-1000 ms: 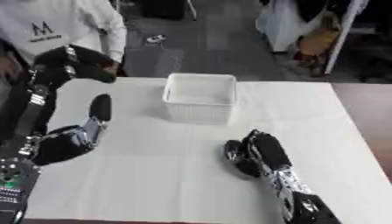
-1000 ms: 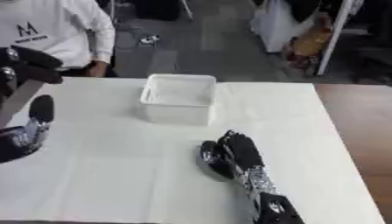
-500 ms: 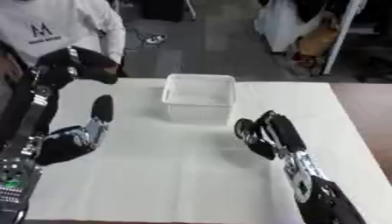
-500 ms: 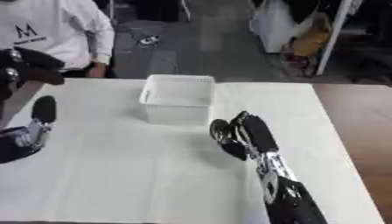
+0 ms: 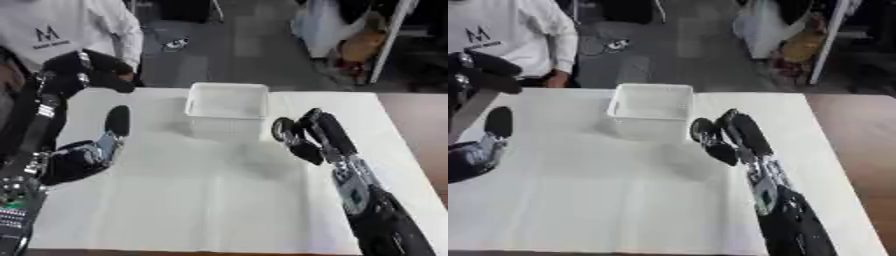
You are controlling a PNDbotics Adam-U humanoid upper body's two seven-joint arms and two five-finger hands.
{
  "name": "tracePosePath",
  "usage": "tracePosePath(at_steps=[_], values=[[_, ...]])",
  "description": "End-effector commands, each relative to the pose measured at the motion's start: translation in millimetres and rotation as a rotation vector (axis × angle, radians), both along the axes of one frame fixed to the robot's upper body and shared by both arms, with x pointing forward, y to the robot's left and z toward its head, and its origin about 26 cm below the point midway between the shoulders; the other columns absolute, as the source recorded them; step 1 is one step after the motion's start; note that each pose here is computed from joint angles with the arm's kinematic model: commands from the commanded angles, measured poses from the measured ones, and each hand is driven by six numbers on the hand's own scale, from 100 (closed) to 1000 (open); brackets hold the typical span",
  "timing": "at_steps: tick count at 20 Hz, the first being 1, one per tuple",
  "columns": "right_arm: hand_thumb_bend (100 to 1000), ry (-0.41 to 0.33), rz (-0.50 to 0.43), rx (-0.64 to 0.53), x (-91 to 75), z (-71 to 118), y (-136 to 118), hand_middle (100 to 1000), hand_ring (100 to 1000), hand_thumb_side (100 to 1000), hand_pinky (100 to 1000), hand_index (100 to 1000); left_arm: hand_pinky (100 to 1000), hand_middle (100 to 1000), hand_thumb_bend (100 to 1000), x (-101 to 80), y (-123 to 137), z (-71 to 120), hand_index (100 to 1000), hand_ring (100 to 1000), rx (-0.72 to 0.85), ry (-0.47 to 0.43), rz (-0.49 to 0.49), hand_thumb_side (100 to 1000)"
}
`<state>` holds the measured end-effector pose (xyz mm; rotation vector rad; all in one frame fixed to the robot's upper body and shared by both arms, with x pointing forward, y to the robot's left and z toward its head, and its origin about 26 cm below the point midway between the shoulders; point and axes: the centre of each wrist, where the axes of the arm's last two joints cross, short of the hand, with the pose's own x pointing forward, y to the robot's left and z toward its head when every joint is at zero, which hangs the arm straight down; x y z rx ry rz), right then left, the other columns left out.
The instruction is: Pick up objects on the table and place them in the box.
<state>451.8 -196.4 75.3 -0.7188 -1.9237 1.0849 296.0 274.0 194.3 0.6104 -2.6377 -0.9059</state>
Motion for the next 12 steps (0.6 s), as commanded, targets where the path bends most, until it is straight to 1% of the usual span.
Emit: tracePosePath(at_steps=[1,7,12], values=[[100,-0.078,0.045,-0.034,8.1,33.4,-3.8,100,100,657,100,220,574,659,200,-1.7,4.5,9.6,668,493,0.028,-0.030,0.009,567],[100,-0.145,0.119,-0.076,17.7,61.5,-3.6,100,100,657,100,224,575,659,200,-1.4,4.4,10.9,668,494,0.029,-0.036,0.009,566],[100,-0.167,0.171,-0.077,24.6,77.8,-1.0,100,100,660,100,224,575,659,201,-0.9,3.8,12.1,667,494,0.028,-0.041,0.009,565]])
